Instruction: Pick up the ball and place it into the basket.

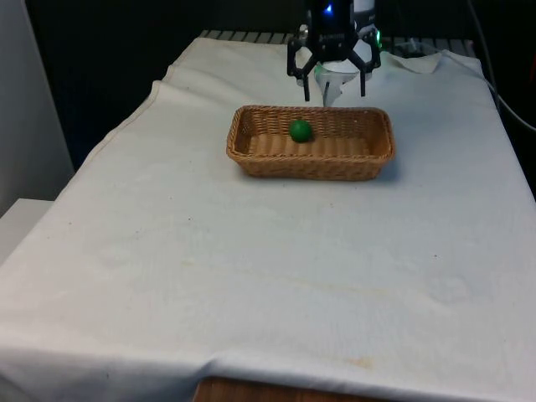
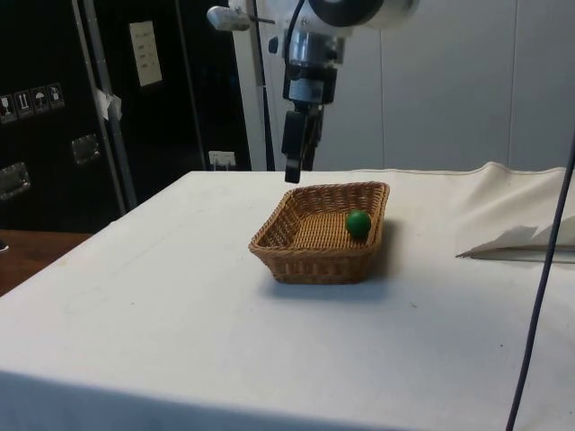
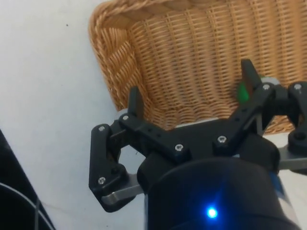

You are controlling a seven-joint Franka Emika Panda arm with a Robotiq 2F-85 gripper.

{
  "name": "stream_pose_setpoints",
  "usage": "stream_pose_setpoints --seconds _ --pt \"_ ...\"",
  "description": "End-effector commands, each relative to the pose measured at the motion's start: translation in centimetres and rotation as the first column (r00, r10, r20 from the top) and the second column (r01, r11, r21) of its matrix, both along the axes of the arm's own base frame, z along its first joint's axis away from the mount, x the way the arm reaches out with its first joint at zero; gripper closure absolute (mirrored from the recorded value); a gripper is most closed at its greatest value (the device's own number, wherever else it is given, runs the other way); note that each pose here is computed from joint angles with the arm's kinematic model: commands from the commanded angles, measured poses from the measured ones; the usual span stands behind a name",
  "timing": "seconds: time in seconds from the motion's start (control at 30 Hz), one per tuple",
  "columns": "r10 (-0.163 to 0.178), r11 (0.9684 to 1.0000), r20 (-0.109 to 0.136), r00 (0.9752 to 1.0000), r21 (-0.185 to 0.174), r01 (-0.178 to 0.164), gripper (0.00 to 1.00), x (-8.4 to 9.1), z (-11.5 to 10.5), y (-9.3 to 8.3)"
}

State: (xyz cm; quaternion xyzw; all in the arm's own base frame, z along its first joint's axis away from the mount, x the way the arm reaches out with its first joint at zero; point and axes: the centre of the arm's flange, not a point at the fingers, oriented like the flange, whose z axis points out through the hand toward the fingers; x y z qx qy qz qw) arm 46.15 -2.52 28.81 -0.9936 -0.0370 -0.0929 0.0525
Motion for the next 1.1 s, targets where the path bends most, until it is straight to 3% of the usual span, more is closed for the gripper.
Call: stream_pose_setpoints --seconds 0.0,0.17,0.2,0.23,0.47,0.5,0.57,0.73,0.77,0.8,1.0,1.03,1.07 --pt "-0.002 0.9998 -0.008 1.0000 -0.019 0.001 0.00 0.4 -0.2 0.1" --pt "0.006 0.9992 0.005 1.0000 -0.039 -0.006 0.00 1.3 0.5 1.1" --pt "0.010 0.9997 0.014 0.9999 -0.021 -0.009 0.00 1.0 0.8 1.1" --pt "0.008 0.9991 0.007 0.9999 -0.042 -0.007 0.00 1.4 0.6 1.3" --pt "0.018 0.9977 0.022 0.9996 -0.065 -0.017 0.00 2.6 1.8 2.5" --pt "0.022 0.9987 0.029 0.9993 -0.047 -0.020 0.00 2.2 1.9 2.5" --pt "0.022 0.9971 0.026 0.9994 -0.074 -0.021 0.00 3.0 2.3 3.0" --pt "0.028 0.9960 0.024 0.9993 -0.085 -0.026 0.00 3.5 2.9 3.7" --pt "0.034 0.9971 0.033 0.9989 -0.070 -0.031 0.00 3.3 3.1 3.8" --pt "0.029 0.9958 0.025 0.9993 -0.087 -0.027 0.00 3.7 3.0 4.0" --pt "0.031 0.9956 0.018 0.9994 -0.090 -0.029 0.00 4.6 3.7 5.0" --pt "0.036 0.9965 0.024 0.9991 -0.076 -0.034 0.00 4.4 3.8 5.0" --pt "0.032 0.9954 0.016 0.9994 -0.090 -0.030 0.00 4.9 3.9 5.3"
